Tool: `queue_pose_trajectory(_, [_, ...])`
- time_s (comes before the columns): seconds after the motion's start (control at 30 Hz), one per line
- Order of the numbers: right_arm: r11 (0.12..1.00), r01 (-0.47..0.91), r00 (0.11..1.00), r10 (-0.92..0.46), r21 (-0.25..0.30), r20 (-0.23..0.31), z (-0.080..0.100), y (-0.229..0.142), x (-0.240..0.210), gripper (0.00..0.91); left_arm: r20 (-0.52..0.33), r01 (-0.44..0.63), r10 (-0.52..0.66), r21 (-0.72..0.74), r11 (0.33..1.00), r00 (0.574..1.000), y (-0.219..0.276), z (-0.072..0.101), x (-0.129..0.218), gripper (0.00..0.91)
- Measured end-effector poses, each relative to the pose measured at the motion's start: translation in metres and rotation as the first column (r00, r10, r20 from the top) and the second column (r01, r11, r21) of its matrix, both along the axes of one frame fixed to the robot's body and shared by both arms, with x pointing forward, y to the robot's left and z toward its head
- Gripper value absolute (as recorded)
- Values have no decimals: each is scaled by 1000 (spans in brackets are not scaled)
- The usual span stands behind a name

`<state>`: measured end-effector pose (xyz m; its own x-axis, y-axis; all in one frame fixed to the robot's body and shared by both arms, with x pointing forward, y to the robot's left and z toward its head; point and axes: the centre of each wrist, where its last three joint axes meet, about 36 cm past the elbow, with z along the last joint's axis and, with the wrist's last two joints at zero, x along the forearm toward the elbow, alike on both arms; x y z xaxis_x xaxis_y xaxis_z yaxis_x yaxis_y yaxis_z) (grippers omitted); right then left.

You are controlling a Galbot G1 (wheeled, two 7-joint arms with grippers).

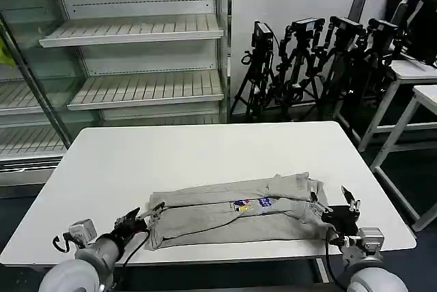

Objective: Fold and organize the clothes.

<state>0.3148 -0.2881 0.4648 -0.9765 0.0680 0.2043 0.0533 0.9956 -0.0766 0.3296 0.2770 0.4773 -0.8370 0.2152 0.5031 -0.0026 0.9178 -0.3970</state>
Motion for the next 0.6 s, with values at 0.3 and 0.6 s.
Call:
queue_pose_trajectory(0.3, [1000, 20, 1000, -20, 11, 8, 2, 3, -14, 907, 9, -62, 63, -47, 997, 998, -17, -19, -3, 907])
queue_pose_trajectory(0.6, [999, 40, 999, -41, 22, 18, 4, 5, -23, 907, 35, -103, 105, -56, 993, 994, -33, -36, 3, 907])
